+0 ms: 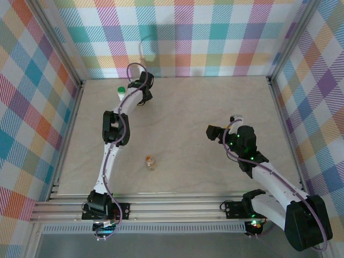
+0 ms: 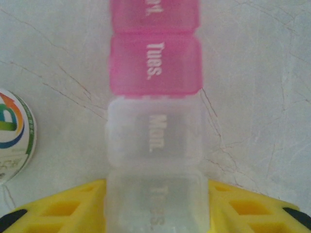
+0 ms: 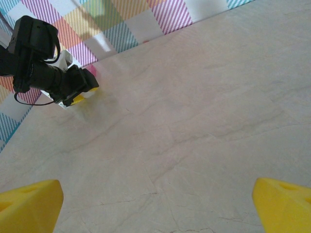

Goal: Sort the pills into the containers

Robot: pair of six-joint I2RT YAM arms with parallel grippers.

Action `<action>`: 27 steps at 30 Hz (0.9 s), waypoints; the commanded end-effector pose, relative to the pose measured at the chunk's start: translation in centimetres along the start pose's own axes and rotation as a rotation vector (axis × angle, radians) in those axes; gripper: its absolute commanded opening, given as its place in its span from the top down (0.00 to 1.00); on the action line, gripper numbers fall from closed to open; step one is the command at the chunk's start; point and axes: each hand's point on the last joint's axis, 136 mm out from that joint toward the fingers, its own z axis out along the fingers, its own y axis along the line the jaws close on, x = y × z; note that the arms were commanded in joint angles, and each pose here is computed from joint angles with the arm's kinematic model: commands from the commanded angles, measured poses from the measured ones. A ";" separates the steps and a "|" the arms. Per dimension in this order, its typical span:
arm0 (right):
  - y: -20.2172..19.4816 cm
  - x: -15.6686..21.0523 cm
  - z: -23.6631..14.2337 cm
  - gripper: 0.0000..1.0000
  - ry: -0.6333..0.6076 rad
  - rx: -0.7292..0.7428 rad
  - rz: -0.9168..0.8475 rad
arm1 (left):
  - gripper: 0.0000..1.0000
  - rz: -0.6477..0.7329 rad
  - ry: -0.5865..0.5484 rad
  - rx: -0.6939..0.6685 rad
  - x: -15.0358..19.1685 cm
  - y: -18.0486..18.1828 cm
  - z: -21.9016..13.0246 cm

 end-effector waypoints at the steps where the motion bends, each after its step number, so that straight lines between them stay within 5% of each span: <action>1: 1.3 -1.6 -0.1 0.01 -0.040 -0.040 0.008 | 0.55 0.001 0.045 0.032 0.7 -0.3 0.4; 9: 1.3 -1.5 0.0 0.01 -0.036 -0.039 0.012 | 0.74 0.048 0.031 0.076 -0.2 -1.5 -3.4; 18: 1.1 -1.7 -0.3 0.01 -0.047 -0.023 0.017 | 0.77 0.151 -0.124 0.107 -2.6 -2.5 -15.3; 27: -2.6 -2.1 -1.8 0.01 -0.105 0.185 0.047 | 0.76 0.149 -0.005 0.282 7.7 -2.8 -24.5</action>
